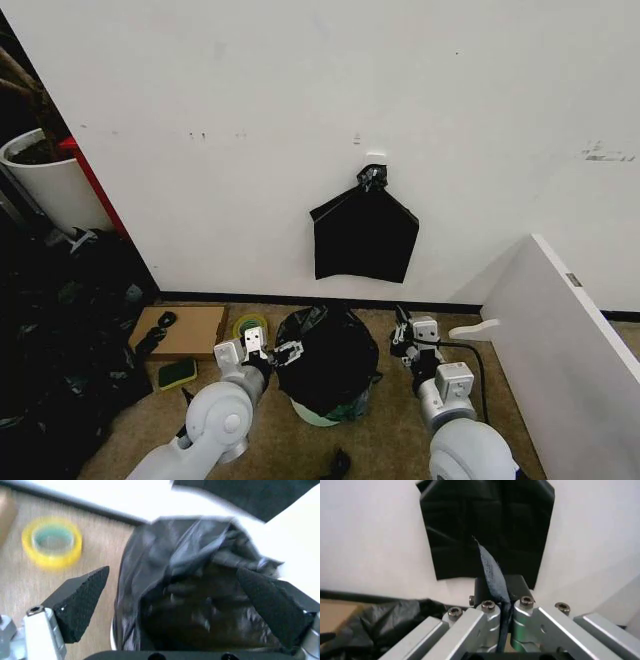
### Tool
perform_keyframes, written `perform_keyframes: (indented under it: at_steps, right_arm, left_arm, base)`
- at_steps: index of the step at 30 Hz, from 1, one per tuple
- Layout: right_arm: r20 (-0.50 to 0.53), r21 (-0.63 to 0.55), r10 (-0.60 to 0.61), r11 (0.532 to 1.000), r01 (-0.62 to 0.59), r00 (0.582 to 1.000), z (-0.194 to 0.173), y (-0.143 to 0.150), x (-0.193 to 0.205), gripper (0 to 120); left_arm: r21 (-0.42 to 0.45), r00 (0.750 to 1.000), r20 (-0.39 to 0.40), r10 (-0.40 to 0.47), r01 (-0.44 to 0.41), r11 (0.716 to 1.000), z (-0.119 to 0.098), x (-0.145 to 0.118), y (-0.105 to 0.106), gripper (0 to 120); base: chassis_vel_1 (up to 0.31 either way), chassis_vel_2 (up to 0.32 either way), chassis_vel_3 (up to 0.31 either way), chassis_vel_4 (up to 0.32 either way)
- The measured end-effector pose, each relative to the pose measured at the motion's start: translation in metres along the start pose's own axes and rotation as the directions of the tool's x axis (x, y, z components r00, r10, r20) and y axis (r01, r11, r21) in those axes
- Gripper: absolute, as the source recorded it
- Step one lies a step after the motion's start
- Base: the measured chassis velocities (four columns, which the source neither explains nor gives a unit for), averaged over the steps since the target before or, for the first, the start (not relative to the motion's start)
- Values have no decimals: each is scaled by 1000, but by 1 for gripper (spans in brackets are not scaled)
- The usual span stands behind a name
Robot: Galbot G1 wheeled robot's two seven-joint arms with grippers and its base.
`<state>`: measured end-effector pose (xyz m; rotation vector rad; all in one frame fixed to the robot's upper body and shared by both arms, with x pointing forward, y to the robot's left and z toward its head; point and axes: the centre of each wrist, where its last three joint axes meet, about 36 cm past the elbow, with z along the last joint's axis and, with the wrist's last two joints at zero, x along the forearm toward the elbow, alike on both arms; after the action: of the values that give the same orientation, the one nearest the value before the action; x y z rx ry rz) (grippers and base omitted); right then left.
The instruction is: Place the garbage bag over the trash bin.
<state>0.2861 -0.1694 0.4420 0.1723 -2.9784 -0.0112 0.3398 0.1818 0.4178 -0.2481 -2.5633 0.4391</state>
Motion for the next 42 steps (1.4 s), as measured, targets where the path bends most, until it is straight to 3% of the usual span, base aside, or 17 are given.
perform_keyframes:
  at_steps: [1,3,6,9,10,13,16,17,22,25,30,32,36,42]
  right_arm:
    - [17,-14,-5,1000,5,1000,2,0,0,0]
    - [28,-23,-7,1000,8,1000,4,0,0,0]
    - [111,-57,-18,998,25,994,13,1,-2,0]
    - [181,-85,-24,996,40,983,19,5,-2,0]
    - [181,-85,-24,996,40,983,19,5,-2,0]
    - [223,-99,-25,994,48,975,23,7,1,0]
    - [240,-79,-16,996,36,971,27,6,4,0]
    - [240,-79,-16,996,36,971,27,6,4,0]
    - [232,-64,51,997,-37,971,36,-5,10,0]
    - [225,-65,62,997,-48,972,40,-6,14,1]
    - [236,-44,81,996,-73,968,47,-5,23,23]
    - [237,-42,84,996,-76,968,48,-5,24,25]
    - [253,-17,98,995,-97,963,52,-3,28,45]
    - [252,-6,103,994,-105,962,51,-1,34,62]
  left_arm:
    - [-50,998,68,7,-4,999,5,3,2,100]
    - [-82,994,112,14,-5,997,9,5,4,100]
    - [-224,950,304,73,-3,975,36,21,6,100]
    - [-254,921,375,107,-9,967,67,39,3,100]
    - [-254,921,375,107,-9,967,67,39,3,100]
    - [-272,889,442,116,10,962,89,53,4,100]
    - [-277,857,504,107,43,960,96,61,8,100]
    - [-277,857,504,107,43,960,96,61,8,100]
    - [-272,782,621,51,154,950,85,70,30,100]
    - [-264,775,631,35,172,949,80,72,36,100]
    - [-250,768,640,21,182,951,74,79,38,100]
    - [-249,768,640,21,182,951,75,79,37,100]
    - [-236,768,641,16,177,955,73,84,30,100]
    - [-233,769,639,16,174,957,72,88,28,100]
  base:
    - [0,0,0,0]
    - [0,0,0,0]
    - [0,0,0,0]
    - [0,0,0,0]
    - [0,0,0,0]
    - [0,0,0,0]
    - [0,0,0,0]
    - [0,0,0,0]
    - [0,0,0,0]
    - [0,0,0,0]
    - [0,0,0,0]
    - [0,0,0,0]
    - [0,0,0,0]
    - [0,0,0,0]
